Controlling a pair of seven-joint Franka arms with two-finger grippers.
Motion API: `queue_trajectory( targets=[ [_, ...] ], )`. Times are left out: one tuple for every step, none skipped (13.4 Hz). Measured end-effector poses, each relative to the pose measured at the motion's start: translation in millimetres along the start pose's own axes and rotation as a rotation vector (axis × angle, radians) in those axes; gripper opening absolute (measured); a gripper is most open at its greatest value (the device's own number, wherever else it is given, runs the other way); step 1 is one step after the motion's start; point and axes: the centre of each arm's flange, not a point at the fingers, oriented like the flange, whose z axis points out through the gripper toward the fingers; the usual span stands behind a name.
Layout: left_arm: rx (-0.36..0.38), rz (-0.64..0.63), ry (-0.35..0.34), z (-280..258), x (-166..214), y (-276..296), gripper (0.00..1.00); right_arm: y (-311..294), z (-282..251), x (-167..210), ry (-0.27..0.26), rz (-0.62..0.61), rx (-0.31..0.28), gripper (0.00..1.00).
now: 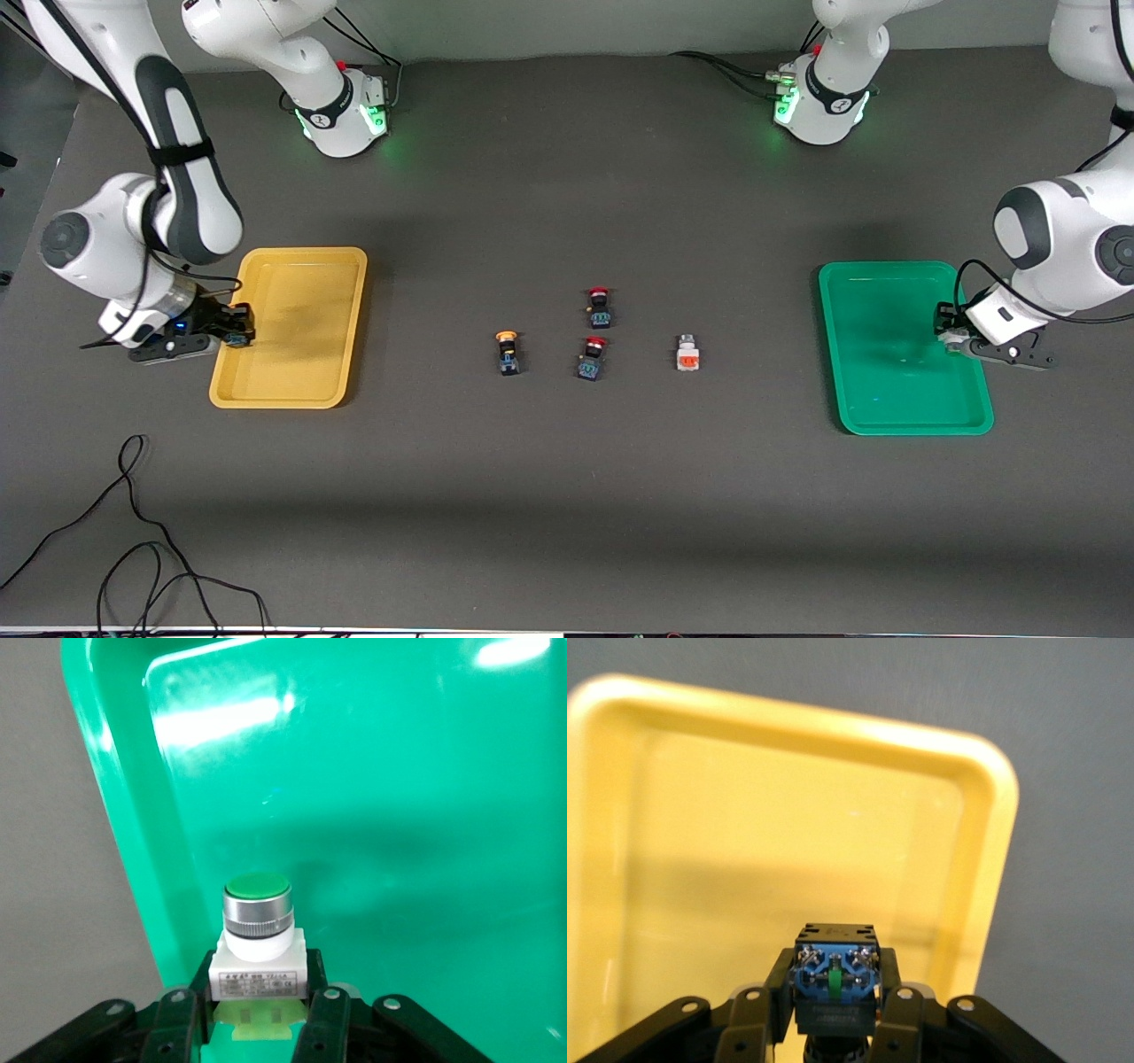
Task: Place green and yellow buttons in trays
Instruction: 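Carry the blue switch to the yellow tray while the left gripper carries green switch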
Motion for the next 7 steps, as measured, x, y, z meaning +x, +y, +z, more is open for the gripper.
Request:
queue_trajectory(
  targets=[
    [-0.004,-0.035,-0.005,9.5,-0.5,-0.2,0.41,2.0,15.3,-2.1,-0.003,0.009,0.006,0.41],
    [-0.009,-0.066,-0.013,15.5,-0.7,1.3,0.41,2.8,29.4,-4.5,-0.006,0.014,0.017,0.41],
    [-0.012,-0.092,-0.018,18.5,-0.5,3.2,0.41,1.6,40.8,-6.1,-0.009,0.016,0.027,0.41],
    [-0.013,-0.111,-0.019,19.2,-0.2,4.3,0.41,-0.2,46.9,-5.7,-0.013,0.018,0.030,0.41],
    [-0.013,-0.120,-0.019,19.2,0.0,4.7,0.41,-1.5,47.4,-3.0,-0.010,0.018,0.029,0.47],
    [-0.013,-0.122,-0.019,19.2,0.1,4.9,0.41,-2.4,43.7,2.5,-0.004,0.015,0.033,0.57],
    [-0.013,-0.121,-0.019,19.1,0.2,5.0,0.48,-3.9,38.1,10.0,-0.006,0.010,0.051,0.68]
  ],
)
